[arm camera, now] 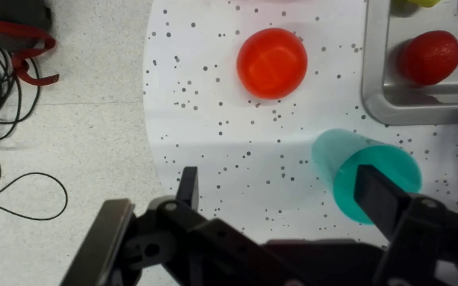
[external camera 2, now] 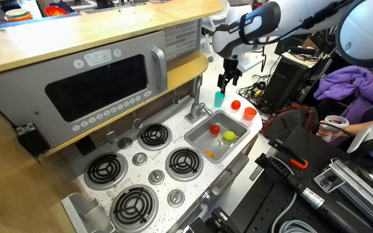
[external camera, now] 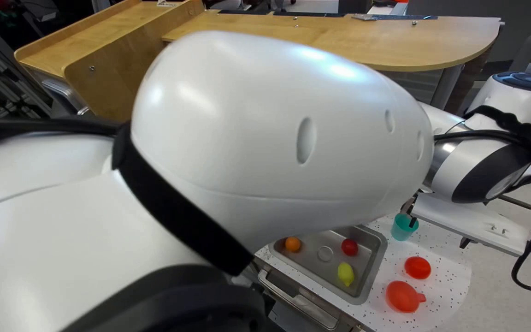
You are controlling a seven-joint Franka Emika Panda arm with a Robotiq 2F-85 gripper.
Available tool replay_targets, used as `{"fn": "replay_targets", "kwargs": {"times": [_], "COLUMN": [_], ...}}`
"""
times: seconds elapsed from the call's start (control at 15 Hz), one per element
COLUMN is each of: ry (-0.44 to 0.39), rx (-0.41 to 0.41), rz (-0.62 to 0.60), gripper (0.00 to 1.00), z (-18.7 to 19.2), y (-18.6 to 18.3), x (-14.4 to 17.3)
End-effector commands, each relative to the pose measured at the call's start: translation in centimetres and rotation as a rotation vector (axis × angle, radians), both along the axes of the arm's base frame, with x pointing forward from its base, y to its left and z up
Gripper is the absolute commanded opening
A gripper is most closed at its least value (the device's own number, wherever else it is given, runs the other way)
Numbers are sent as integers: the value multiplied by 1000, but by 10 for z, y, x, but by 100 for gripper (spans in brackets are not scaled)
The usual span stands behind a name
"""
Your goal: Put the light blue cup inside the orange mug
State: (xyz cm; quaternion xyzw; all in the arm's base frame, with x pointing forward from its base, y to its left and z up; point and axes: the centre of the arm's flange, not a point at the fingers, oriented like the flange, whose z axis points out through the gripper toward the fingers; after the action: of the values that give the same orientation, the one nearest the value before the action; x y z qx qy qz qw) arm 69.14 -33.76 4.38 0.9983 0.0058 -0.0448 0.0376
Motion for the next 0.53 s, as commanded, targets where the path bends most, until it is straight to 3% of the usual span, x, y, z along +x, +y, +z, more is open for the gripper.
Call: {"fn": "replay_targets", "kwargs": {"times": [0.0, 0.2, 0.47], "ry": [24, 32, 47], "rx": [-21, -18, -32], "rz": [20, 28, 40], "gripper": [100, 100, 56], "z": [-19, -29, -38], "y": [-8, -1, 5], "x": [31, 32, 33]}}
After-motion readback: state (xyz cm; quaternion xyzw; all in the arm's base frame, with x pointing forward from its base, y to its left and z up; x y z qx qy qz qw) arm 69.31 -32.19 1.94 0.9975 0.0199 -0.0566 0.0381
